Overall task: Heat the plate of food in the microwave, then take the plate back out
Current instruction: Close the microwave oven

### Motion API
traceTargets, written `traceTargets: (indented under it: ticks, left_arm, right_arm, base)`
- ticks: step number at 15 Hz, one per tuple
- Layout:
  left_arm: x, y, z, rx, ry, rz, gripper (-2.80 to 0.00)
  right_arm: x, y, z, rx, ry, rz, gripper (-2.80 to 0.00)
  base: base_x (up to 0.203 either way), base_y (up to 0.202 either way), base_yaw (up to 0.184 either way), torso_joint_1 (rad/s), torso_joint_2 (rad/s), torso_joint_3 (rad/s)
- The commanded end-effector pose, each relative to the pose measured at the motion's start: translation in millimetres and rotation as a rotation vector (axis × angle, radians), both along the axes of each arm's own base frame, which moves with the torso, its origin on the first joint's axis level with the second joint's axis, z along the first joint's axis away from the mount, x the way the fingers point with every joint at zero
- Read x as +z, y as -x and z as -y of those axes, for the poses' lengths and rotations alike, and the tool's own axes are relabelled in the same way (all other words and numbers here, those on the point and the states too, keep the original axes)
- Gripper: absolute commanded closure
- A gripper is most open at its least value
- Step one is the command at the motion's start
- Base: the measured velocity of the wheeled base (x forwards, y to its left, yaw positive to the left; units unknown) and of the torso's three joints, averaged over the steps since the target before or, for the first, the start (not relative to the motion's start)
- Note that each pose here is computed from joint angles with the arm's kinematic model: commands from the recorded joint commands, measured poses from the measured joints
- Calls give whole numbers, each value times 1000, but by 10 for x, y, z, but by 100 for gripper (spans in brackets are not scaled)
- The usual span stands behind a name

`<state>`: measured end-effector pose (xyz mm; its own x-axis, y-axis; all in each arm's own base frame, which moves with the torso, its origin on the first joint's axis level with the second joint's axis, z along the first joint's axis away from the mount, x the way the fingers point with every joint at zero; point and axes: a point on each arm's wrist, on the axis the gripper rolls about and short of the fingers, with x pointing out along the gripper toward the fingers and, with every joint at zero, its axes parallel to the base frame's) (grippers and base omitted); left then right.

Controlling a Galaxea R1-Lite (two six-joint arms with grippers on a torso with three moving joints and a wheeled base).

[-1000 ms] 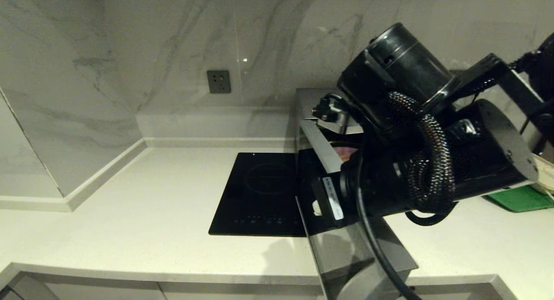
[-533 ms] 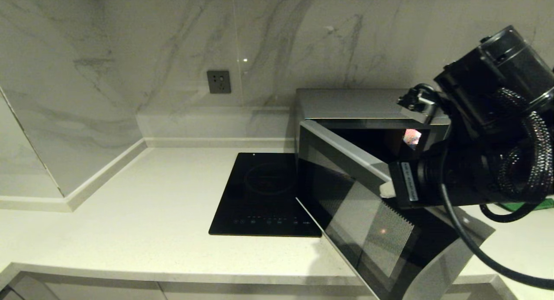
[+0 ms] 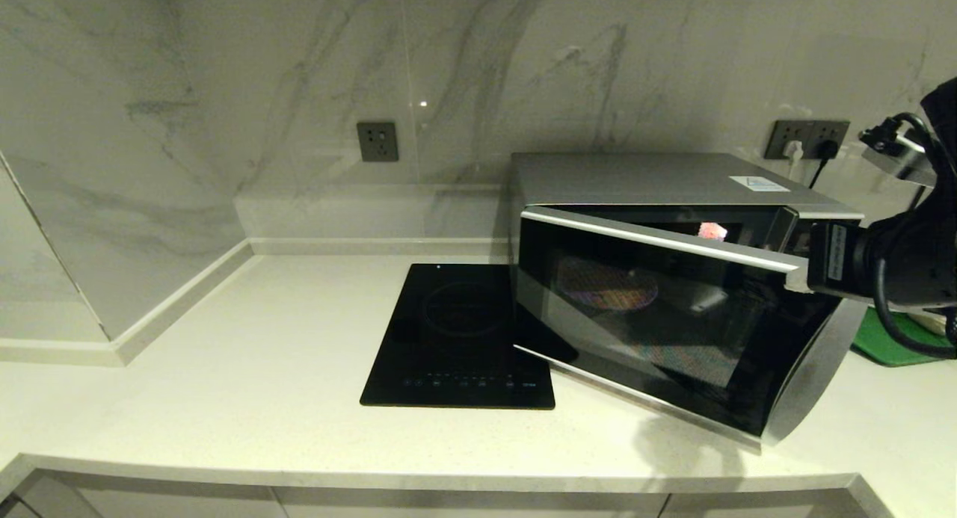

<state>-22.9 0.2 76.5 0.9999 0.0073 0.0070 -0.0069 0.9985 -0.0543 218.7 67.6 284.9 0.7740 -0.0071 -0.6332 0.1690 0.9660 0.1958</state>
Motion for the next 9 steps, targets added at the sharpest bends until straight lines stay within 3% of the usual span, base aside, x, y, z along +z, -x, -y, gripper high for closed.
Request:
traceTargets:
  ticks: [1, 5, 9]
  left_arm:
    - [0, 0, 0, 0, 1, 1, 0]
    - [0, 0, 0, 0, 1, 1, 0]
    - [0, 0, 0, 0, 1, 1, 0]
  right_arm:
    - [-82, -84, 160, -79, -5, -1, 0]
    - [-308, -595, 419, -208, -15, 18, 0]
    - [-499, -962, 530, -241, -29, 37, 0]
  base:
    - [0, 0, 0, 0, 0, 0]
    - [0, 0, 0, 0, 0, 0]
    - [0, 0, 0, 0, 0, 0]
